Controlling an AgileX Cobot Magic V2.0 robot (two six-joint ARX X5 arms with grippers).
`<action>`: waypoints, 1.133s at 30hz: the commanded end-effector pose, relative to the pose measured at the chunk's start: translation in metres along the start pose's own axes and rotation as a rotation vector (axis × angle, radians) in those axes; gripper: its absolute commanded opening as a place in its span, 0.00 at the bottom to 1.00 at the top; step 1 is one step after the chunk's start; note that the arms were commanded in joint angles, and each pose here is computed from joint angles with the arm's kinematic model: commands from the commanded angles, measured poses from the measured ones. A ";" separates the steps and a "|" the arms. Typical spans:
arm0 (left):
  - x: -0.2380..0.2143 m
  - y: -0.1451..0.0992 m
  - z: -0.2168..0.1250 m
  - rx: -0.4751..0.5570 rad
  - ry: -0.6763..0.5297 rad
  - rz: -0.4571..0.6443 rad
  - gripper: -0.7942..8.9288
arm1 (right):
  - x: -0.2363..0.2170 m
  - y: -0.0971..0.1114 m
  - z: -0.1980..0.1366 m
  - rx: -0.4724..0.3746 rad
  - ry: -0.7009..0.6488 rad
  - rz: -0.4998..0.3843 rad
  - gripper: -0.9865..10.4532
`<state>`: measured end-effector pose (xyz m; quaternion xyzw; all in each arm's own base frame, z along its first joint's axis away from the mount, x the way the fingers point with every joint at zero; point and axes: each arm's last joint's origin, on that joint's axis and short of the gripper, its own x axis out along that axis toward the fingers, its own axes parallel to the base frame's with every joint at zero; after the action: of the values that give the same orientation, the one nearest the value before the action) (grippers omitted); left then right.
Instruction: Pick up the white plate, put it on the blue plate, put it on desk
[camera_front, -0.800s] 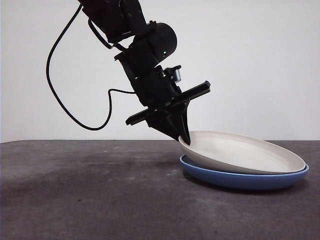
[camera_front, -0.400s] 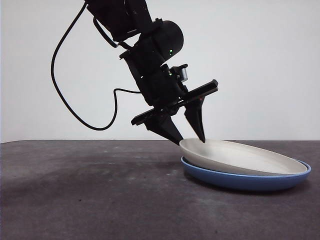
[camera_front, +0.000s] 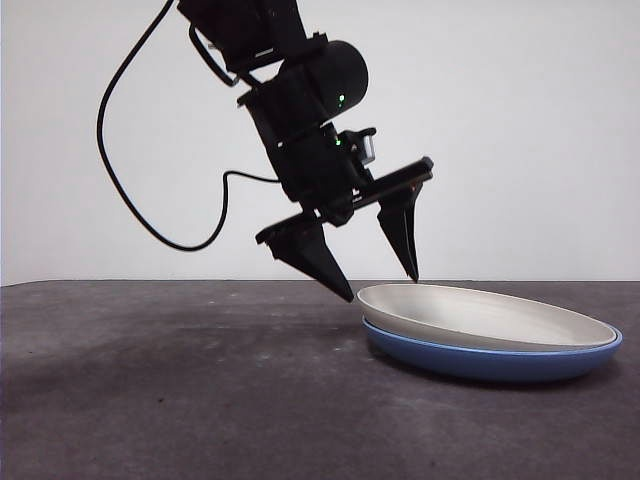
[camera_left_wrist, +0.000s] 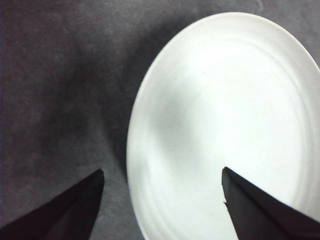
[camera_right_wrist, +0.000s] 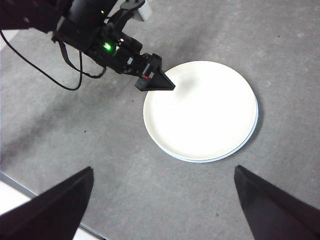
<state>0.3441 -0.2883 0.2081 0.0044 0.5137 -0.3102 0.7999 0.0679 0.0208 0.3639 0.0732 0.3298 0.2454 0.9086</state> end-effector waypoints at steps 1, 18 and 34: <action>-0.005 -0.008 0.009 0.040 -0.019 -0.010 0.48 | -0.004 0.002 0.004 0.000 -0.020 0.000 0.48; -0.202 -0.001 0.017 0.080 -0.334 0.018 0.48 | -0.003 0.001 0.004 0.001 -0.021 -0.045 0.48; -0.253 0.021 -0.118 0.135 -0.262 -0.125 0.47 | 0.000 -0.001 0.006 0.006 -0.009 -0.072 0.48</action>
<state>0.1873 -0.1061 0.3514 -0.0264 0.3958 -0.3723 0.8391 0.0715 0.0192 0.3627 0.0619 0.3360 0.2104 0.9160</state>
